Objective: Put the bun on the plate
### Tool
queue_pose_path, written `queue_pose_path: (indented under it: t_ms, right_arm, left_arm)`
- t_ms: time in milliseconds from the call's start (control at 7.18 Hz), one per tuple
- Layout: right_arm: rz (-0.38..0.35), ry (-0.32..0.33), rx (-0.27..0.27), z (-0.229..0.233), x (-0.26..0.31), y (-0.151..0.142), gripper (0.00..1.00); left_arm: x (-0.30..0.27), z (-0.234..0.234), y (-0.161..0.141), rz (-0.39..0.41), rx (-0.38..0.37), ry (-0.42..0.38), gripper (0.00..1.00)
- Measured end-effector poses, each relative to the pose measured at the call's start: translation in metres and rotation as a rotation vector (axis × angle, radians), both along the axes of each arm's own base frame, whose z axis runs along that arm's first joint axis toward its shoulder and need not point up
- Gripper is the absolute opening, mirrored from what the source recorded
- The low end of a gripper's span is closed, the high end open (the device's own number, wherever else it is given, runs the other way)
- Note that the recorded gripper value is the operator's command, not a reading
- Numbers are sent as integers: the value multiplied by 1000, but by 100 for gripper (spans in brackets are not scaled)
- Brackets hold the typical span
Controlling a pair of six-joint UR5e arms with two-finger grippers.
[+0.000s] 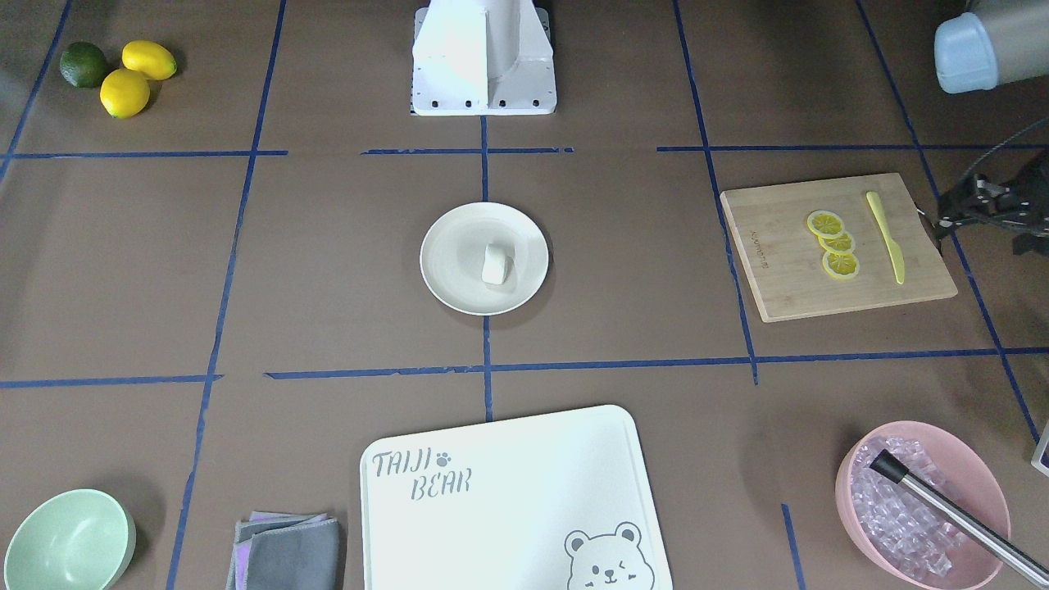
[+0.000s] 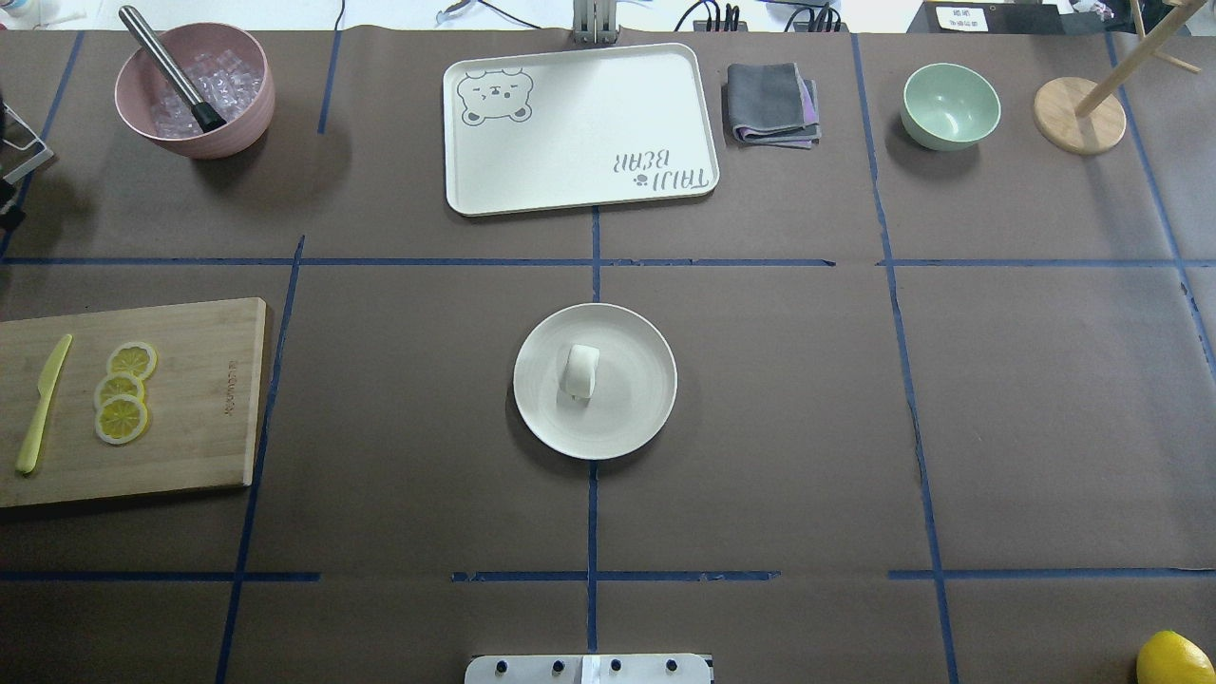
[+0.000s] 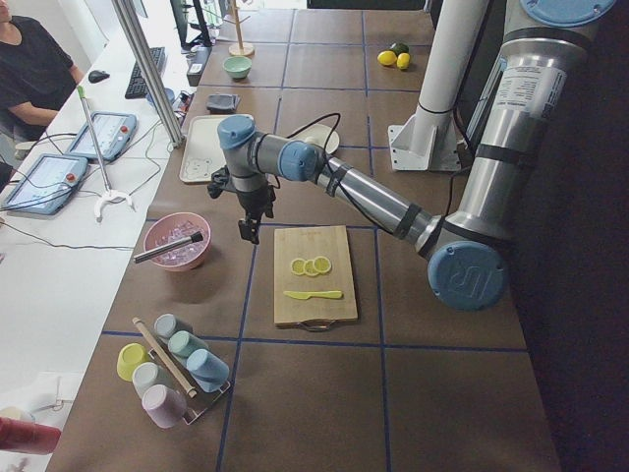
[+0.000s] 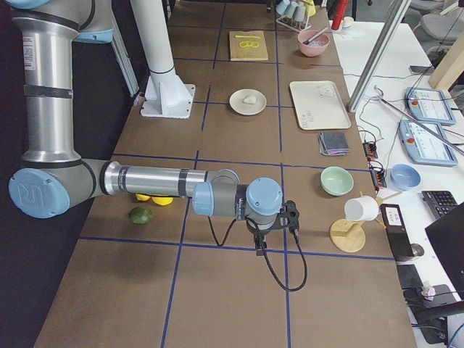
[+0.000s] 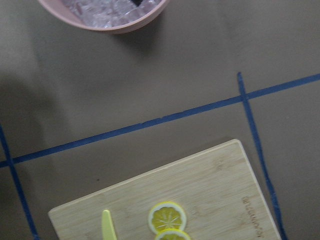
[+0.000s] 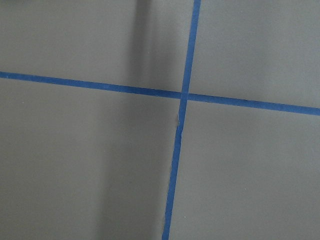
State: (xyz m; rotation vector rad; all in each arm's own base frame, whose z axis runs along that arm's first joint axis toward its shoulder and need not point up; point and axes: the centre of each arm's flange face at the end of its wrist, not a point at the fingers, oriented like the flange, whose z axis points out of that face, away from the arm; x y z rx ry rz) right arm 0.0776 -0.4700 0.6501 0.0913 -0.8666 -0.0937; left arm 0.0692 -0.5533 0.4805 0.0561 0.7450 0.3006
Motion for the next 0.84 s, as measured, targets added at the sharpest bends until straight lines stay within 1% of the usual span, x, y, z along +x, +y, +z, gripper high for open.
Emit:
queue_pose_path:
  t_ms: [278, 418, 557, 835]
  right_arm:
    - [3, 11, 15, -7, 1, -4, 100]
    - [3, 16, 13, -6, 1, -4, 100]
    - [4, 27, 12, -5, 2, -4, 100]
    - [5, 47, 9, -3, 4, -4, 100]
  left_arm:
    - [-64, 83, 4, 21, 7, 21, 100]
    - [-87, 119, 13, 18, 17, 26, 100]
    - [-104, 144, 25, 7, 32, 31, 100]
    - [-124, 160, 37, -26, 36, 43, 100]
